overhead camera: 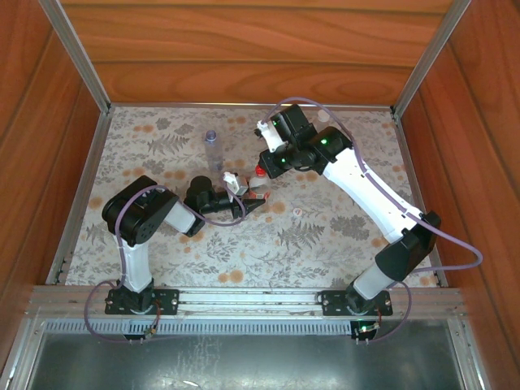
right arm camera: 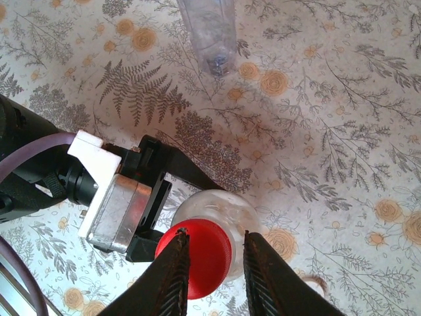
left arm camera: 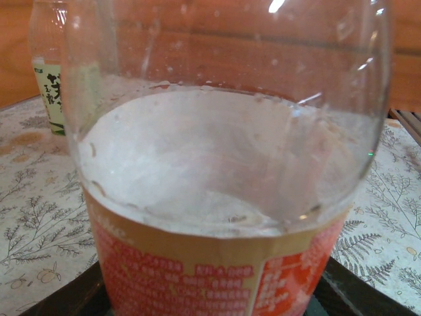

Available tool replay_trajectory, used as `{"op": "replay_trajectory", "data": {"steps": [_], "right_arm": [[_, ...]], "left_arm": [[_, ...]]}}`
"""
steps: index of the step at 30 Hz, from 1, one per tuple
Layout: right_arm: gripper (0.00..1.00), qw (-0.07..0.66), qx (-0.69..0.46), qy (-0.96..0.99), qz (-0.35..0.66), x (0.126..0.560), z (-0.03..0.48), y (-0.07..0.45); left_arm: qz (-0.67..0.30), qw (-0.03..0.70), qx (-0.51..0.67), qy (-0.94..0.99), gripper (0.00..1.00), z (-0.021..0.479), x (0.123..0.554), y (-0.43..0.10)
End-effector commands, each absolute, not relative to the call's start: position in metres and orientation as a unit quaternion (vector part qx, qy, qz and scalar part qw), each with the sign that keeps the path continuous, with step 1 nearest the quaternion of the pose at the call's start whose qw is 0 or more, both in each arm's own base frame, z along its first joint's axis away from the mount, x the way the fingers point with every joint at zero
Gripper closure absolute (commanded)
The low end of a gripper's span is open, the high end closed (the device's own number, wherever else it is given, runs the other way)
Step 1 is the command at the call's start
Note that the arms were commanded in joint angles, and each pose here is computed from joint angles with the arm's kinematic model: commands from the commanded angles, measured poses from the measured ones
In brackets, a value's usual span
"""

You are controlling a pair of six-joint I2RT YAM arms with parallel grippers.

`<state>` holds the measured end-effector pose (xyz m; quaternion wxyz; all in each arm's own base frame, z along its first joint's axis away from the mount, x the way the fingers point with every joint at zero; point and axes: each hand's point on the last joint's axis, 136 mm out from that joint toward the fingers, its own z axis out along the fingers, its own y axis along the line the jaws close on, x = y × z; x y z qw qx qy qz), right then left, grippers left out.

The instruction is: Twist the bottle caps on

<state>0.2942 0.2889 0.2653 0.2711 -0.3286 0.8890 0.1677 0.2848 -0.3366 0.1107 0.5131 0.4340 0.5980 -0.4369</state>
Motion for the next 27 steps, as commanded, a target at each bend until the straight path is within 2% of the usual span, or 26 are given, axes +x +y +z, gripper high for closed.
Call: {"op": "replay_trajectory", "data": {"steps": [1,6,12,20,27], "right_arm": [[0.70,0.283,-0.335,0.881,0.178,0.289,0.280,0.285],[0.62,0.297,-0.375,0.861,0.173,0.285,0.293,0.285],[0.45,0.307,-0.429,0.832,0.169,0.281,0.295,0.287],[0.41,0.281,-0.465,0.823,0.164,0.279,0.284,0.292],[0.45,0.258,-0.473,0.826,0.166,0.277,0.275,0.295]], "left_arm": [[-0.441,0.441,0.426,0.656,0.44,0.064,0.274,-0.327],[-0.442,0.442,0.433,0.650,0.44,0.066,0.270,-0.327],[-0.445,0.437,0.434,0.650,0.44,0.064,0.268,-0.326],[-0.446,0.434,0.433,0.652,0.44,0.062,0.268,-0.325],[-0.448,0.433,0.432,0.652,0.44,0.062,0.270,-0.325]]}}
